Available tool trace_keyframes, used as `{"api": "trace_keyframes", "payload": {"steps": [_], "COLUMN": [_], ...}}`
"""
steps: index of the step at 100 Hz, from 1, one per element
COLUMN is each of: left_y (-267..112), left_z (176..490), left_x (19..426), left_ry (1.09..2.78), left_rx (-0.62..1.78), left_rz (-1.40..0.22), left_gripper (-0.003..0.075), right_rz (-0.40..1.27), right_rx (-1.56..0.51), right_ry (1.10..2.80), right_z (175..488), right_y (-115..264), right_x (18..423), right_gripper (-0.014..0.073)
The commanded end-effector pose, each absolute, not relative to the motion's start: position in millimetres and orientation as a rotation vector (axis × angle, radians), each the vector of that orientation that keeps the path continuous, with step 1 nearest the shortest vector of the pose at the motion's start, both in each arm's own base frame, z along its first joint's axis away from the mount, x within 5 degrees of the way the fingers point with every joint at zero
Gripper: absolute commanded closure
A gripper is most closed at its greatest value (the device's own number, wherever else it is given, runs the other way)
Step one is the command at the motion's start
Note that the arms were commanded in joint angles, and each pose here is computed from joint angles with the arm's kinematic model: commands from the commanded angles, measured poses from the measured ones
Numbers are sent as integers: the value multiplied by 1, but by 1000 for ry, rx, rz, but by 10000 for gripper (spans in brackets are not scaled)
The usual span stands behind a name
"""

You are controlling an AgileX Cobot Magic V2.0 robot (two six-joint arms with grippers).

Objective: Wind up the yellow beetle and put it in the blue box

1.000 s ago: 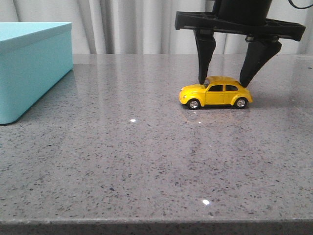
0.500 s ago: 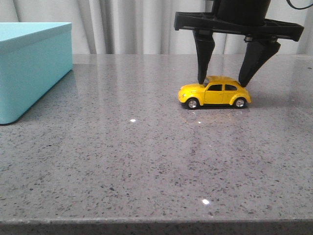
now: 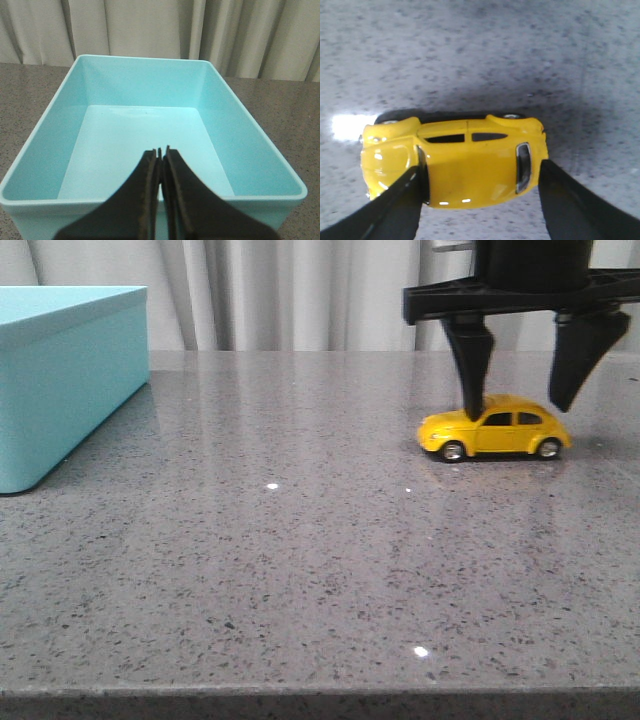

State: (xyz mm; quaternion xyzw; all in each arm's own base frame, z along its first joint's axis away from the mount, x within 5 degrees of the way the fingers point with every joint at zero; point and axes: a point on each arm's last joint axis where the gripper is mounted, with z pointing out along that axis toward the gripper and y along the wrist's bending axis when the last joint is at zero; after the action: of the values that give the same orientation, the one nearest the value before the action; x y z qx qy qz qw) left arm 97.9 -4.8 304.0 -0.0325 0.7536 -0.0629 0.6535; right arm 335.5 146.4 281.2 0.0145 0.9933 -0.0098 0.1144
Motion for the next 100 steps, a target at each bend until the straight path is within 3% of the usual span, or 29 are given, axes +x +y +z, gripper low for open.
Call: {"api": "trace_keyframes", "payload": {"steps": [1,38,76,100], "left_y": [-4,-4,-4,-4], "left_z": [323,323,323,323], "left_x": [99,99,99,99], "left_ry": [1607,1607,1607,1607], "left_rx": [-93,-93,-93,-93], "left_rz": [-150,-150,-150,-150], "left_gripper": [739,739,739,739], "right_rz": [-134,-220,-13,56], "right_rx": [86,241,152,120], "right_ry": [2876,2862,2619,2516], "right_z": [302,316,394,422], "right_y": [121,78,81,79], "right_x": [335,335,281,251], "right_gripper": [97,97,97,97]}}
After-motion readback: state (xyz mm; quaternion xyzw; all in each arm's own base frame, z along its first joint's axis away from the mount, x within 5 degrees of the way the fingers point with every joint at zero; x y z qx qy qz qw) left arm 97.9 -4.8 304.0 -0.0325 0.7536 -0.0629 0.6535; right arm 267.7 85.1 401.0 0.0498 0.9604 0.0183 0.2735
